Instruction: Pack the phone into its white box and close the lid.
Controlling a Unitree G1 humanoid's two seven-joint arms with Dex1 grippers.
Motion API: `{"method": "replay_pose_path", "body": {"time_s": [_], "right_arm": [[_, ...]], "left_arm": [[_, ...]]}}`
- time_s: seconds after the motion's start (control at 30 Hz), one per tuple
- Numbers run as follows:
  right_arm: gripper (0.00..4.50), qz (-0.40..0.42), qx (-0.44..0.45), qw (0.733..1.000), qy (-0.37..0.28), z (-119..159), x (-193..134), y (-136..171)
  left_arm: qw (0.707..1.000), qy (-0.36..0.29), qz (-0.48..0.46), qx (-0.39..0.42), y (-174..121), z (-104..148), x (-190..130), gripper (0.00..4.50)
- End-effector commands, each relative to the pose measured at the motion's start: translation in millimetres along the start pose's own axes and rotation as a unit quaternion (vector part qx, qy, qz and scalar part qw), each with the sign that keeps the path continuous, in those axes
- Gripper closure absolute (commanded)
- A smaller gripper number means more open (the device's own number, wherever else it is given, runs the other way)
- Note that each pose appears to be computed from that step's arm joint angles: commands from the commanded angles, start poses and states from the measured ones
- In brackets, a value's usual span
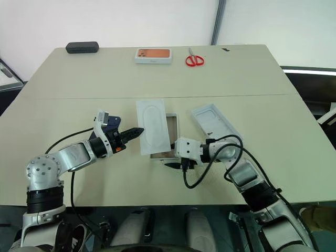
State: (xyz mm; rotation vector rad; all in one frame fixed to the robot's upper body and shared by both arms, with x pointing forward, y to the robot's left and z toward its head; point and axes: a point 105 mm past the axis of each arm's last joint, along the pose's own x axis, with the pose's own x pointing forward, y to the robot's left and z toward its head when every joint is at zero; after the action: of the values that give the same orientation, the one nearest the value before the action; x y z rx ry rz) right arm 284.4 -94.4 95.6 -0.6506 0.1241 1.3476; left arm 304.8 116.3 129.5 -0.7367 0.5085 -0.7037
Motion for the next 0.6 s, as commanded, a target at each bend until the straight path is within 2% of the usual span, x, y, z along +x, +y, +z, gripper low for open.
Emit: {"method": "replay_pose_path", "body": {"time_s": [0.03,0.2,0.43,0.53,0.6], "right_arm": [[1.62,-0.042,-0.005,0.999,-0.023,15.1,-29.7,-17.7],[1.62,-0.109,0.023,0.994,-0.012,1.7,-59.8,-41.2],[1.62,-0.115,0.025,0.993,-0.015,0.2,-59.0,-39.7],[1.56,-0.121,0.024,0.992,-0.017,0.3,-57.2,-39.3],[1.56,-0.123,0.025,0.992,-0.019,0.1,-56.5,-39.2]], "left_arm": [[1.0,-0.002,-0.02,0.015,-10.3,2.5,3.0,4.5],[1.0,0.018,-0.012,0.013,-5.6,-4.6,16.5,4.5],[0.999,0.029,-0.015,0.026,-6.6,-5.4,25.4,4.5],[0.999,0.035,-0.029,0.017,-9.8,-5.8,26.6,3.53],[0.999,0.038,-0.02,0.02,-7.6,-5.4,26.5,2.56]]}}
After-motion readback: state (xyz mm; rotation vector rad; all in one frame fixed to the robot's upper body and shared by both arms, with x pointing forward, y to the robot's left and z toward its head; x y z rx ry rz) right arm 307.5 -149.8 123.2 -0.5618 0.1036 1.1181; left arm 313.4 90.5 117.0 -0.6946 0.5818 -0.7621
